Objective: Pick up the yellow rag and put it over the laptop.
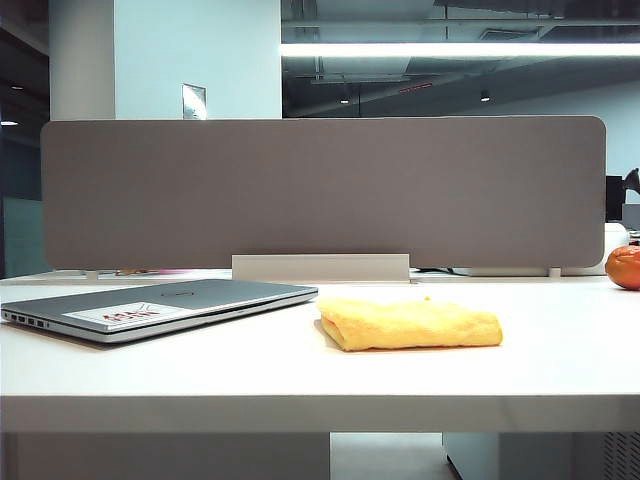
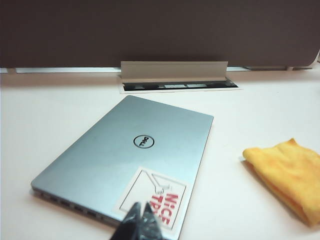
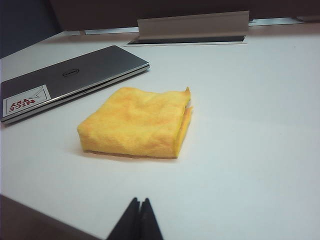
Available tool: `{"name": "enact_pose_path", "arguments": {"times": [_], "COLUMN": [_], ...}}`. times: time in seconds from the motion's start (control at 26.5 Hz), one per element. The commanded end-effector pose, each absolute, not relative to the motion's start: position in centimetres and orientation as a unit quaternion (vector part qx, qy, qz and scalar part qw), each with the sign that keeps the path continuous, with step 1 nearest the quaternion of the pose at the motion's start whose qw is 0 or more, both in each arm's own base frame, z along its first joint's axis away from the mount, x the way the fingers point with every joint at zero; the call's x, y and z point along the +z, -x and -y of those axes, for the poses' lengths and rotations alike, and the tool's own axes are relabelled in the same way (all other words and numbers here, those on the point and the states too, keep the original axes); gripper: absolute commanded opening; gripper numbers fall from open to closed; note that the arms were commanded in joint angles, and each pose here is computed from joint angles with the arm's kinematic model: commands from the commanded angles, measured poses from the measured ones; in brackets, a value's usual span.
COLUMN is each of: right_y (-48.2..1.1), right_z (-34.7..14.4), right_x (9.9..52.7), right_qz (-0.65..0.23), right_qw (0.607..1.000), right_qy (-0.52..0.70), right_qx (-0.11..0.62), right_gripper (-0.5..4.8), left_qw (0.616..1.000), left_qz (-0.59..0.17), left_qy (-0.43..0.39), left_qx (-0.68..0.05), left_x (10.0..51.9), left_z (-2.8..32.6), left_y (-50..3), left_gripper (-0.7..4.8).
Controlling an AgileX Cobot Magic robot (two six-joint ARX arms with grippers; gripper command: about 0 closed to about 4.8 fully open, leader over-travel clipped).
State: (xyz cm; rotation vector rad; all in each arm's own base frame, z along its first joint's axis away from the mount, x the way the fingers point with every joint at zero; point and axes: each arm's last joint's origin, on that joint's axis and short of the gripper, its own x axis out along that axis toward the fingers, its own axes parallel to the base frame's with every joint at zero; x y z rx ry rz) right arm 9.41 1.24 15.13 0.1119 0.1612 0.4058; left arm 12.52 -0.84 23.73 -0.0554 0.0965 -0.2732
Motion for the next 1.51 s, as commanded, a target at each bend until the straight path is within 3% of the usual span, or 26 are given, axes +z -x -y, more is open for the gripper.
{"name": "enact_pose_path", "arguments": {"times": [0.04,0.15,0.3,0.53,0.72,0.98,1.06,1.17,1.25,1.51], "right_y": [-9.4,-9.4,-9.4,-9.4,-9.4,-9.4,-9.4,-9.4,-9.4,-9.4], "right_z": [-1.2,-1.2,-1.2,-1.2,-1.2,-1.2,-1.2,-1.2,-1.2,-1.2], "right_x": [15.1,15.1,15.1,15.1,15.1,15.1,15.1,15.1,15.1,15.1], "right_qz": [-0.076,-0.076,-0.075,-0.076,-0.076,-0.076,-0.075,-0.076,-0.076,-0.075], "right_qw": [0.975,0.975,0.976,0.976,0.976,0.976,0.976,0.976,0.976,0.976], "right_qy": [-0.055,-0.055,-0.055,-0.055,-0.055,-0.055,-0.055,-0.055,-0.055,-0.055], "right_qx": [0.202,0.2,0.198,0.198,0.198,0.199,0.199,0.198,0.199,0.198], "right_gripper": [-0.06,-0.06,-0.06,-0.06,-0.06,-0.06,-0.06,-0.06,-0.06,-0.06], "left_qw": [0.985,0.977,0.969,0.949,0.926,0.895,0.885,0.875,0.874,0.862], "left_qz": [-0.053,-0.086,-0.118,-0.193,-0.222,-0.291,-0.316,-0.334,-0.336,-0.343], "left_qy": [0.086,0.141,0.146,0.124,0.105,0.166,0.186,0.209,0.214,0.239], "left_qx": [-0.138,-0.133,-0.158,-0.216,-0.288,-0.295,-0.287,-0.28,-0.279,-0.286], "left_x": [25.4,26.4,27.0,26.3,23.1,17.7,16.7,16.1,16.1,16.4], "left_z": [0.9,1.0,2.2,7.4,13.3,17.3,17.9,18.3,18.4,19.8], "left_y": [-14.0,-16.1,-18.2,-21.7,-24.5,-25.9,-26.2,-26.3,-26.3,-26.9], "left_gripper": [-0.06,-0.06,-0.06,-0.06,-0.06,-0.05,0.11,1.32,1.77,1.84]}}
